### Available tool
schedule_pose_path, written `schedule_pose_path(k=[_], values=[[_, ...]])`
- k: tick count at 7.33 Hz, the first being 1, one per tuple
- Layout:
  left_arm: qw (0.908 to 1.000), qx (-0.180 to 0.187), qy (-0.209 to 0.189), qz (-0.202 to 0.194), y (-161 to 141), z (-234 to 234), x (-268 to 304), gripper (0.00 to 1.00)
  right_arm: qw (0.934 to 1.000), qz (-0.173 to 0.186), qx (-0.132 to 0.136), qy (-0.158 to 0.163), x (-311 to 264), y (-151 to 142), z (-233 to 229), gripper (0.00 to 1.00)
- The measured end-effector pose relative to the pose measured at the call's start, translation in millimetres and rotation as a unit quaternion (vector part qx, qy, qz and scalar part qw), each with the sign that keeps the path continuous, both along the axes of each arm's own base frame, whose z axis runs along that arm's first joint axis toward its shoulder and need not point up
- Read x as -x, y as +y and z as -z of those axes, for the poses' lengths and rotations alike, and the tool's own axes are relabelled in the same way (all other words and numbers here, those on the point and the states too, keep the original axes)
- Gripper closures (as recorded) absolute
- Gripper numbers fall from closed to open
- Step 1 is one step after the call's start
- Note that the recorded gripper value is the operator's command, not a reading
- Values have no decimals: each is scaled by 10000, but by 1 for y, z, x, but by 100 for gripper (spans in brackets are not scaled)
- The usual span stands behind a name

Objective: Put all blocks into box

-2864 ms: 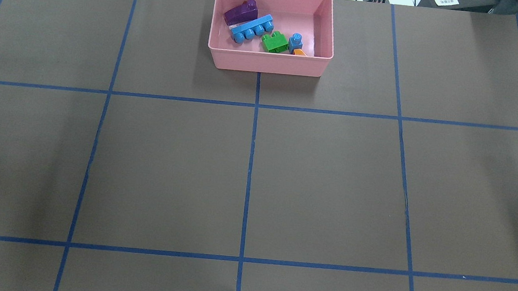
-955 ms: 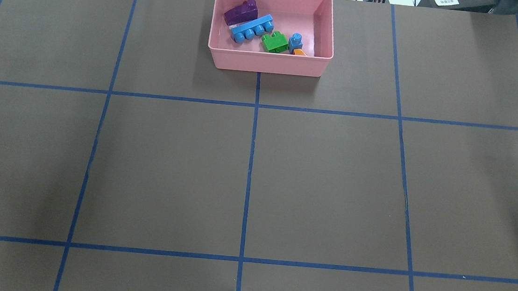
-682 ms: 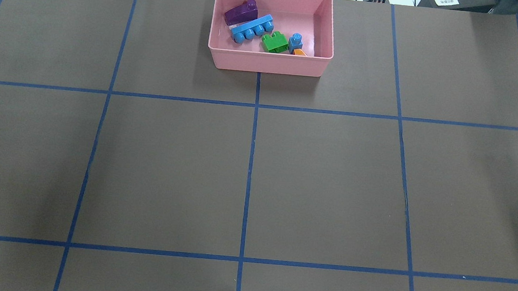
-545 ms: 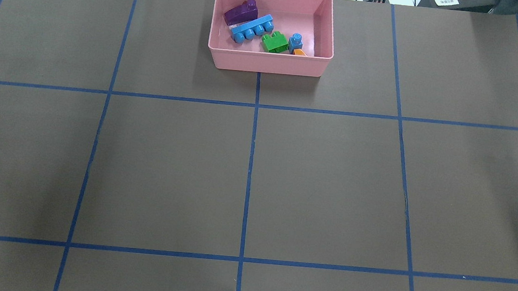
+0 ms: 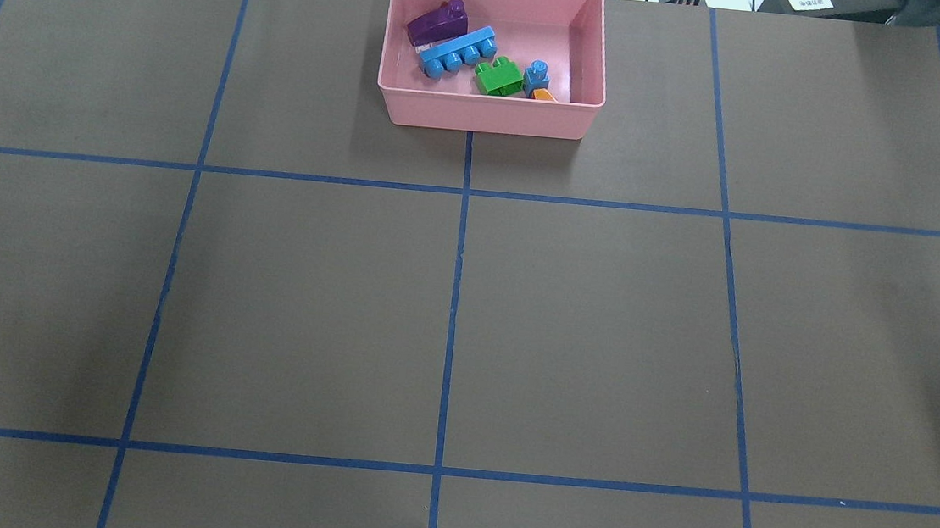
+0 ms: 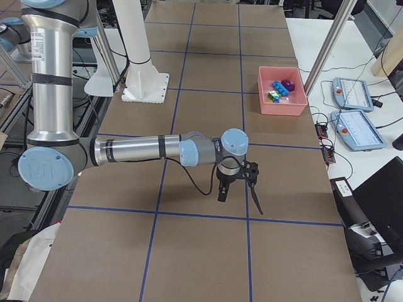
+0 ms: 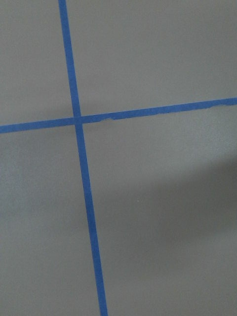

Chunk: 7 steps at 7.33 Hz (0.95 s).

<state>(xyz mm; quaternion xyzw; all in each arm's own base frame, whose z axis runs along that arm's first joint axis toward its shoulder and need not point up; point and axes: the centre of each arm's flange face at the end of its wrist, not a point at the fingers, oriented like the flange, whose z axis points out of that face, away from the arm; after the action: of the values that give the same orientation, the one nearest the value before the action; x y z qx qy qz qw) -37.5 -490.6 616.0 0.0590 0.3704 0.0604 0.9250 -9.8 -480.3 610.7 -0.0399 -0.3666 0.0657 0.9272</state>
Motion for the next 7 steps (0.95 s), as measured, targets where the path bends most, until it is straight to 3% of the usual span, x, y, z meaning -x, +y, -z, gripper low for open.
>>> schedule_pose_path(k=[7], values=[[10000,-66,22,-2,2,6,0,0,10000,-22,14,0,1,-3,1,0]])
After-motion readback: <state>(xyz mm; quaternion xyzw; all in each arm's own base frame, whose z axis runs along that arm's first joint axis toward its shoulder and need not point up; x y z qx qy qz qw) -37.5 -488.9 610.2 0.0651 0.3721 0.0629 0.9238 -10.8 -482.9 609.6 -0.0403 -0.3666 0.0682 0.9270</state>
